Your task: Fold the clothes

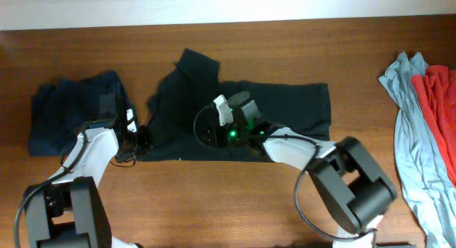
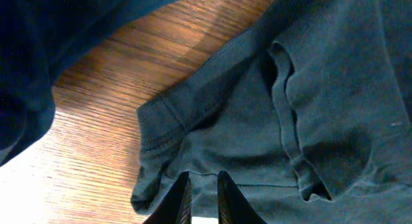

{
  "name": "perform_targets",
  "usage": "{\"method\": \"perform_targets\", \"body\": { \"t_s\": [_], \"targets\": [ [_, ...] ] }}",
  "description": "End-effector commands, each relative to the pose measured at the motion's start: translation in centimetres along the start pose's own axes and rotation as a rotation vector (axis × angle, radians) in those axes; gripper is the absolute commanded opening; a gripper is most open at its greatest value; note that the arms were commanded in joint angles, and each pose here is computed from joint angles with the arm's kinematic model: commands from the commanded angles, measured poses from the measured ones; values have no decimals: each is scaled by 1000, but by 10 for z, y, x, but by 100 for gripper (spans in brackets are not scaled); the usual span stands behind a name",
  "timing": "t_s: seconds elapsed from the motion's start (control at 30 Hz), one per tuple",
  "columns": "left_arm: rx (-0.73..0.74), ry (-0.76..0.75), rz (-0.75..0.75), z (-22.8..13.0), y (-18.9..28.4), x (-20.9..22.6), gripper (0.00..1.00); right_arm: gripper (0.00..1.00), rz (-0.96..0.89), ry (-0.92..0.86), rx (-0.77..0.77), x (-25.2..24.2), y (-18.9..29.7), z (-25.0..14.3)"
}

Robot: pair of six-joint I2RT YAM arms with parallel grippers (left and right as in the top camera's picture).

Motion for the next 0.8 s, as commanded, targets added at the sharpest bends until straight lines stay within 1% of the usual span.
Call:
{"method": "perform_targets", "body": {
  "t_s": [0.0,0.1,0.2,0.3,0.43,0.57,0.63,0.77],
  "targets": [
    [14,5,-11,-2,-4,1,15,4,-34,-46,34,-1,-16,-4],
    [7,4,-14,-1,-4,0,16,4,-85,-59,43,-4,-19,-9],
    [3,3,-15,-1,-4,0,15,4,-159,-116,46,-10,-19,-14],
    [4,4,-15,-1,-5,0,15,4,-173,-118,55,-13,-24,-18],
    [4,4,-15,-1,-5,0,16,4,-214,-172,42,-24,-31,-21],
    [4,0,-14,-1,-5,0,16,4,-182,-159,-5,-27,-38,-15],
    [4,-4,-15,-1,-5,0,15,4,-128,-135,-37,-21,-37,-6],
    [5,-20,-14,-1,-5,0,15,4,-22,-141,-1,-17,-32,0]
  ]
}}
Point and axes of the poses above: each gripper's point midway between its finger pads, its own y axis back along the fingers, its own x axis along the line the jaws close on, z = x × y, the point moved 9 cm from there along y, back along the fingers, and after that the axes turned 4 degrees about y, right-handed, at the moved point
